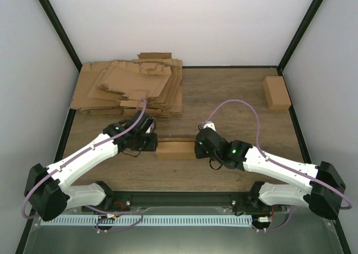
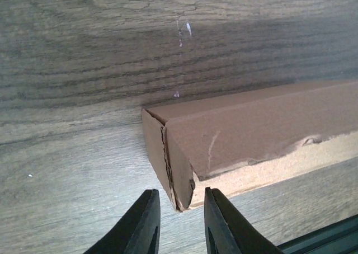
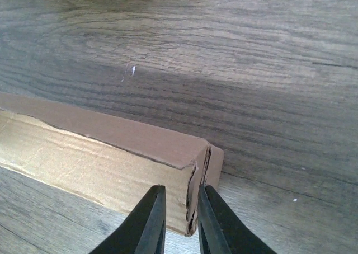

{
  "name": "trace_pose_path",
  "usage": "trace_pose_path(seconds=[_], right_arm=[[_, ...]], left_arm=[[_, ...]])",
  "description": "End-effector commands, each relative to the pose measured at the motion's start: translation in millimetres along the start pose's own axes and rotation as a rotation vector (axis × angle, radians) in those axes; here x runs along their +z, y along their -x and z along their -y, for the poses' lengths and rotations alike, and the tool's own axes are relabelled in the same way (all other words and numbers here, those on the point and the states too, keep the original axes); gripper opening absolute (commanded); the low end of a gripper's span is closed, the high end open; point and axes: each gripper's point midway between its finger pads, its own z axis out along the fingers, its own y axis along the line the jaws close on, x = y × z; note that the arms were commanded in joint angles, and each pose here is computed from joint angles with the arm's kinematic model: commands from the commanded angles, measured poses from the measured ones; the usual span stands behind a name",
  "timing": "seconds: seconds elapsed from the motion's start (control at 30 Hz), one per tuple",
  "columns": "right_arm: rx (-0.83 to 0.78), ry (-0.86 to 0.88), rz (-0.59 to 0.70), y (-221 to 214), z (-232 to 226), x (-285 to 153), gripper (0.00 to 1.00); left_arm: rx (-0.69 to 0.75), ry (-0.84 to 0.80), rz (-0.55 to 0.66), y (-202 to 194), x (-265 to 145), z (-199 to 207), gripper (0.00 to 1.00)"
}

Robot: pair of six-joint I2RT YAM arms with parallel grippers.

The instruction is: Fold the paper box

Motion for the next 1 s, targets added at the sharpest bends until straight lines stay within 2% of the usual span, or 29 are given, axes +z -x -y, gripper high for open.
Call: trace_pose_path(seconds=[0.0,0.1,0.17,0.23,0.7,0.97], right_arm=[[0.007,0.009,0.021,11,-7,-6,0.16],[0.005,0.004,0.020,11,-6,-6,0.12],[0.001,0.003,0.017,10,-6,-6,0.03],[-0.003,0.011,0.008,9,-8,-5,0.01],[-0.012,0.016,-0.090,-24,0,7,0.01],[0.003,0.025,-0.125,-47,8,18,0.01]], left_arm=[[0.011,-0.015,0.040,12,-5,8,0.23],[0.016,-0.020,0.038,12,-3,9,0.18],[0.019,-0.016,0.037,12,-2,9,0.10],[0.022,-0.009,0.032,11,0,7,0.04],[0.044,0.013,-0.005,-11,7,2,0.04],[0.047,-0.011,0.037,-27,13,4,0.04]])
